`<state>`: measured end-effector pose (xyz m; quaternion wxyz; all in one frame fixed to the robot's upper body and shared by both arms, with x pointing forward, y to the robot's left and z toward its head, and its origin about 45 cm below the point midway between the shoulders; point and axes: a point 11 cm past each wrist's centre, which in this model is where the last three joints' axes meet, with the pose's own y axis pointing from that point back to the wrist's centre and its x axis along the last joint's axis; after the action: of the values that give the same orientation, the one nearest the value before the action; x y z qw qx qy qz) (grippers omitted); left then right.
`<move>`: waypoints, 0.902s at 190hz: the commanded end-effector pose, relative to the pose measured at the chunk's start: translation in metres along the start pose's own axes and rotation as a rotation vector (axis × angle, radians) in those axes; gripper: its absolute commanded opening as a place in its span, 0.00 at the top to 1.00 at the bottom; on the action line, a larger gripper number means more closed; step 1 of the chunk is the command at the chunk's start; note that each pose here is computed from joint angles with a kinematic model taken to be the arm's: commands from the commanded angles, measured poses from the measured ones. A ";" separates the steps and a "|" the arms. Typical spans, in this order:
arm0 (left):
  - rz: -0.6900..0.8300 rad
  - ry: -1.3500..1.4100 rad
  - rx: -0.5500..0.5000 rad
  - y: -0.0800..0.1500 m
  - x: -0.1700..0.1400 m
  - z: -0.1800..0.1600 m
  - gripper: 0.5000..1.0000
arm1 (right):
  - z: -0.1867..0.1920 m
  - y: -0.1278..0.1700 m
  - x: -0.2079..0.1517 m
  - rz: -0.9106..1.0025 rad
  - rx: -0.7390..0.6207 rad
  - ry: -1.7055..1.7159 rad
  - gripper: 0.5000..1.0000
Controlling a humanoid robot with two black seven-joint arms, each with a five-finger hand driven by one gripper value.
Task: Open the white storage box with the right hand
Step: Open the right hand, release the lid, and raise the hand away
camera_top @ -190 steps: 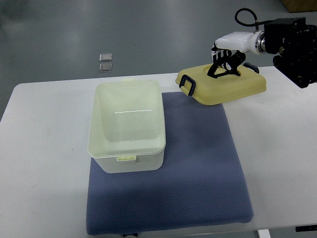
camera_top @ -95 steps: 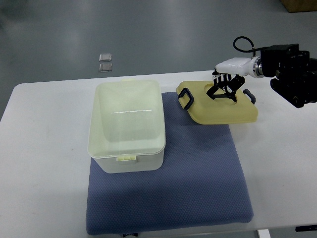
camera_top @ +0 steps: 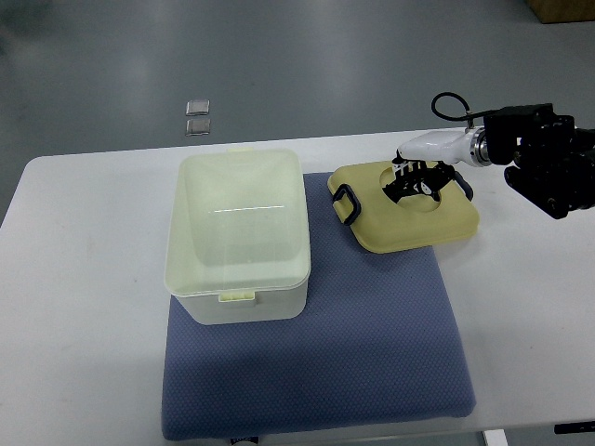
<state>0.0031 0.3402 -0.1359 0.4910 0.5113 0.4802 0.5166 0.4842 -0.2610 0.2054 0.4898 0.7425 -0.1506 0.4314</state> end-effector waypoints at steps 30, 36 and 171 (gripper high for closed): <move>0.000 -0.001 0.000 0.000 0.000 0.000 0.00 | 0.003 0.006 0.016 0.028 -0.002 0.014 0.28; 0.000 0.000 0.000 0.000 0.000 0.000 0.00 | 0.003 0.007 0.021 0.036 -0.004 0.019 0.28; 0.000 0.000 -0.001 0.000 0.000 0.000 0.00 | 0.015 0.031 0.087 0.659 0.214 -0.991 0.28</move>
<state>0.0030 0.3403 -0.1359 0.4907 0.5114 0.4803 0.5167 0.5219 -0.2668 0.2974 0.2005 0.8144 -0.4752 0.2659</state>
